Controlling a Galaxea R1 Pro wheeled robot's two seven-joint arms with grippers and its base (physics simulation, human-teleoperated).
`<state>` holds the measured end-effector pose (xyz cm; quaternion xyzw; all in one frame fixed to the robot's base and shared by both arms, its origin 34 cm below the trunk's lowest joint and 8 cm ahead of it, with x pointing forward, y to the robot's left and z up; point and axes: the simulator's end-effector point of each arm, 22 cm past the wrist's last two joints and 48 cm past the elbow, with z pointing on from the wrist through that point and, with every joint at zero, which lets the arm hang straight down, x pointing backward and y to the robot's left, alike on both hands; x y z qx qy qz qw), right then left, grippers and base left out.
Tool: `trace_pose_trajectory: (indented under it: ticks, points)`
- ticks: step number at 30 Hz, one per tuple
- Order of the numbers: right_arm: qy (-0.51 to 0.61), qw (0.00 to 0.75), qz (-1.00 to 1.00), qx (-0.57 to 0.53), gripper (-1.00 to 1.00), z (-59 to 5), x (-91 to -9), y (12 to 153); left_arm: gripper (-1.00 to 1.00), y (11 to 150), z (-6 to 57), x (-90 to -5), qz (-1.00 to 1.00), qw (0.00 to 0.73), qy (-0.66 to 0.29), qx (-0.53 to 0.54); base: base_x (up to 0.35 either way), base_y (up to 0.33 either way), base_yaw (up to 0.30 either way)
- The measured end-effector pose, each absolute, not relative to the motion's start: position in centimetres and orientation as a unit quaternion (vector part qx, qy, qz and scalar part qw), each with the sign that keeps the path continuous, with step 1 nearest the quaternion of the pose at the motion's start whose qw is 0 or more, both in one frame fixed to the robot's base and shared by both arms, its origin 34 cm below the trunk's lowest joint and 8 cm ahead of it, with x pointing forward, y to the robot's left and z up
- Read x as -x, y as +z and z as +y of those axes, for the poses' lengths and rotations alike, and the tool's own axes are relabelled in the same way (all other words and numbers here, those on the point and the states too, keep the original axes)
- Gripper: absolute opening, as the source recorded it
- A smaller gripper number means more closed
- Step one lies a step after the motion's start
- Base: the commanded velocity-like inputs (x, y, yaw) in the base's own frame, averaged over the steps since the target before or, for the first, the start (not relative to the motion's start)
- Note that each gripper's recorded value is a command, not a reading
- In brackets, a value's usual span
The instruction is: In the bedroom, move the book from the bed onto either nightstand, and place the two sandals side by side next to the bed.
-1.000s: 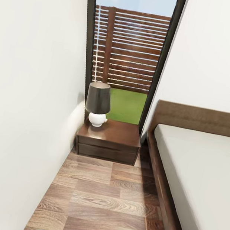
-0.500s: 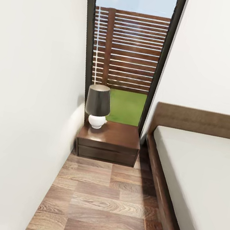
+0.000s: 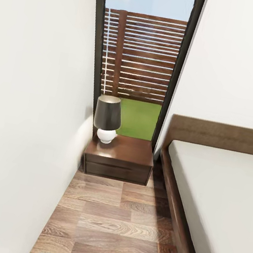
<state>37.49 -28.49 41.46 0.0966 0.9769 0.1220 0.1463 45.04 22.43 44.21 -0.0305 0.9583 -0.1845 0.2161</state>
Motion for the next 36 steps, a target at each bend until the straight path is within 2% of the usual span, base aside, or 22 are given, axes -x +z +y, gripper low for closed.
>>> trace_pose_trajectory:
  ticks: [36]
  points:
    - [0.122,0.145,0.977,-0.097,1.00,-28.5,-37.8,47.7,1.00,50.5,22.5,-45.4,0.958,0.216,-0.185,0.030,0.000,0.000,0.000]
